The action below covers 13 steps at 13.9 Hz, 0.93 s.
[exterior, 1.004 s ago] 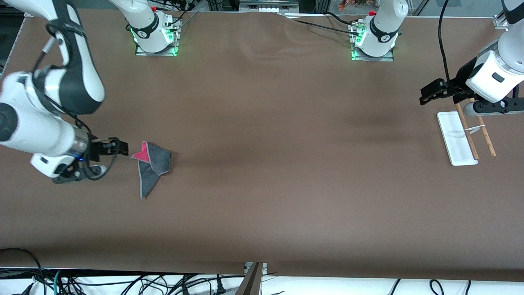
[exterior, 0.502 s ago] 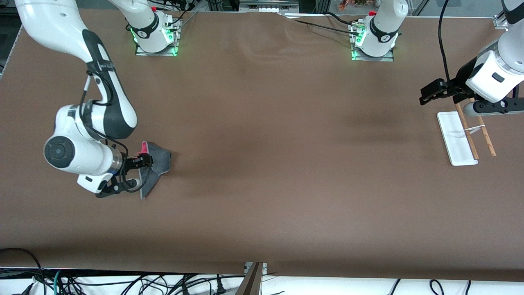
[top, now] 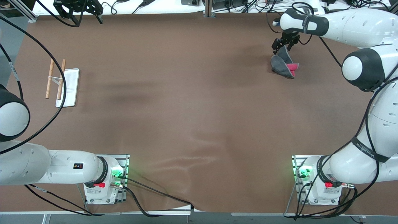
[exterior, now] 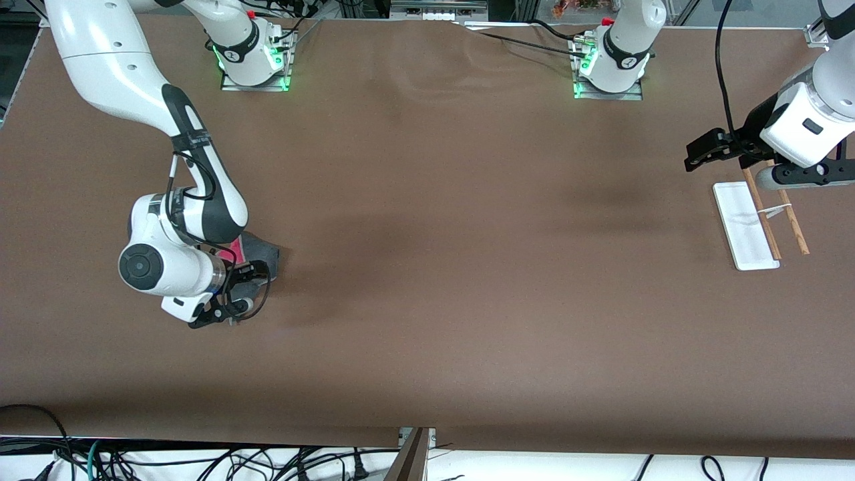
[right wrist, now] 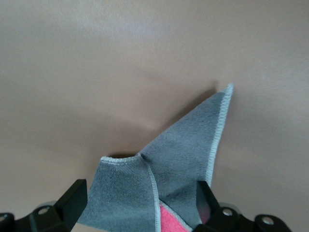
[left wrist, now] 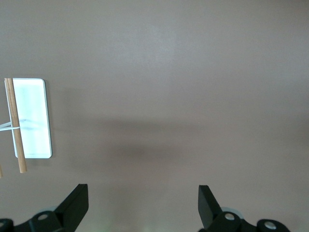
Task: Pass towel and hang on rack
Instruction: 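Close the right gripper on the grey towel's corner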
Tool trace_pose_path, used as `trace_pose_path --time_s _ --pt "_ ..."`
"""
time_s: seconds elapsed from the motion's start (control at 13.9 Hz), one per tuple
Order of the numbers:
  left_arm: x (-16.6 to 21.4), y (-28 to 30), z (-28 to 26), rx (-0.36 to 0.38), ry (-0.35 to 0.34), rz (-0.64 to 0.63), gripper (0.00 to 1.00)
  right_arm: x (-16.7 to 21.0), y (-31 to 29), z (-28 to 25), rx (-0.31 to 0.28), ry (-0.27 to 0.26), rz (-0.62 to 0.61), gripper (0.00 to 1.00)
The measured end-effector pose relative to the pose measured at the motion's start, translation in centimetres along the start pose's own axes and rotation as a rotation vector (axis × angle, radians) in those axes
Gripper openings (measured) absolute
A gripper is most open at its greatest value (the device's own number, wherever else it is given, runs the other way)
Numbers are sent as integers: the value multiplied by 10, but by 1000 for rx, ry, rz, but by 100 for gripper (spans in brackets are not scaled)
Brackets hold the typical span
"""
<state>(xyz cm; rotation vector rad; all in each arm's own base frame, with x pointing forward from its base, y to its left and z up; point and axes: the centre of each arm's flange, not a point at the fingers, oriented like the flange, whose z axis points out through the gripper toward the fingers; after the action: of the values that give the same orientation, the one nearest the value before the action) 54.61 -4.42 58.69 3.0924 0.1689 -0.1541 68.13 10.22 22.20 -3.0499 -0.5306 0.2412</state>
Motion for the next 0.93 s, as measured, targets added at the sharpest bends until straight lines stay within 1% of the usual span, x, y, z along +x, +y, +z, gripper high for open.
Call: trace_pose_path --time_s 0.14,0.29,0.5,0.57,0.65,0.79,0.86,0.93 --pt "0 0 0 0 0 0 100 0 0 9 3 -12 0 100" --pt "0 0 0 0 0 0 100 1 0 15 4 -11 0 100" --pt "0 0 0 0 0 0 100 1 0 23 15 -15 7 97" --pt "0 0 0 0 0 0 100 2 -1 24 27 -15 13 91" --pt "0 0 0 0 0 0 100 2 -2 25 34 -15 18 78" --pt "0 0 0 0 0 0 100 2 -2 26 37 -14 20 56" --pt "0 0 0 0 0 0 100 2 -2 26 37 -14 20 44" --pt "0 0 0 0 0 0 100 2 -2 25 37 -13 20 35"
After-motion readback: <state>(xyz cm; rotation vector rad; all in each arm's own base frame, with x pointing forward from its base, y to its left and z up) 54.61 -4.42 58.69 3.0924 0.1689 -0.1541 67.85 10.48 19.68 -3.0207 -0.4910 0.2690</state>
